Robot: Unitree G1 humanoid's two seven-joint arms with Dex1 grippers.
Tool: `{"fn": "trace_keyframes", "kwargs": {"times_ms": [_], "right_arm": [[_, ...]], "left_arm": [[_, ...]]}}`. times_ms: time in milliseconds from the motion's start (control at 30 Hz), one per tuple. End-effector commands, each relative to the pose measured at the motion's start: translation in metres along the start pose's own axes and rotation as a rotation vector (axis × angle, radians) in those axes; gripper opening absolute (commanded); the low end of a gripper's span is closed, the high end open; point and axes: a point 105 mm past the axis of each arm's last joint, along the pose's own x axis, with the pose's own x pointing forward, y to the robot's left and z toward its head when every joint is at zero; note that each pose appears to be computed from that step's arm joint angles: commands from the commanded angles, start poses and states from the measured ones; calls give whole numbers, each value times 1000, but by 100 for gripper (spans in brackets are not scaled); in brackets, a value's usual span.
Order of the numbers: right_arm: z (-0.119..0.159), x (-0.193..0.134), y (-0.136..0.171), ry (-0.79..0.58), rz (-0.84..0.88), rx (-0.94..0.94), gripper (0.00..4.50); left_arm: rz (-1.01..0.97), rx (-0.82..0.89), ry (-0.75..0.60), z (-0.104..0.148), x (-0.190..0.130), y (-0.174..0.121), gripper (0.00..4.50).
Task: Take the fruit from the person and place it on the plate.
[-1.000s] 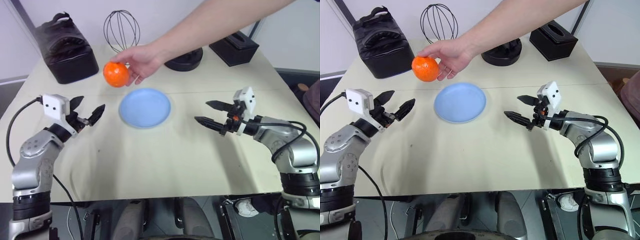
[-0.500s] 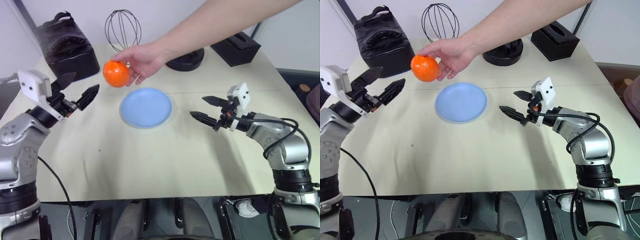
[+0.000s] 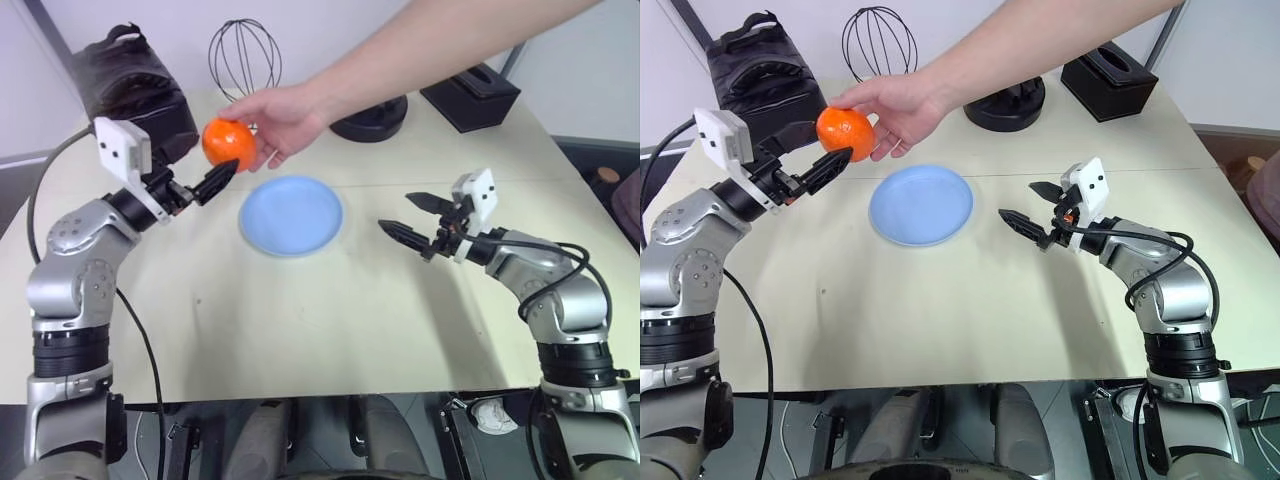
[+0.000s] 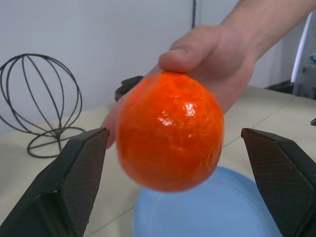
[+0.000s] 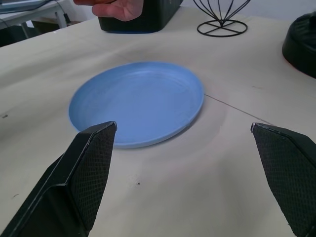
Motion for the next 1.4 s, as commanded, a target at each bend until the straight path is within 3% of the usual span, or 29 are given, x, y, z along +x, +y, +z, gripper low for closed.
{"fn": "trace_keyframes", "kwargs": {"times_ms": [33,133,200,300,333,533,867,1333,1367,1400], "right_arm": [[15,-3,1,-55,-15,-49,446],[14,-4,0,-56,-27,-46,446],[13,-4,0,-56,-30,-44,450],[13,-3,0,-60,-36,-44,450],[13,-3,0,-62,-37,-43,450],[12,-3,0,-62,-42,-42,450],[4,-2,0,-55,-60,-36,450],[-3,-12,-1,-52,-122,-27,450],[-3,-13,0,-53,-125,-26,450],[-3,-13,0,-54,-127,-25,450]], "left_arm": [[-4,51,-25,8,5,-1,450],[0,39,-25,5,7,-2,450],[1,33,-31,5,9,-3,397],[9,35,-37,6,9,-2,282],[12,35,-38,6,9,-2,270],[3,50,-15,3,11,-1,269],[-154,157,207,-40,30,-16,269],[-254,104,266,-82,68,-22,269],[-250,94,255,-81,69,-22,372],[-248,88,247,-79,69,-21,410]]}}
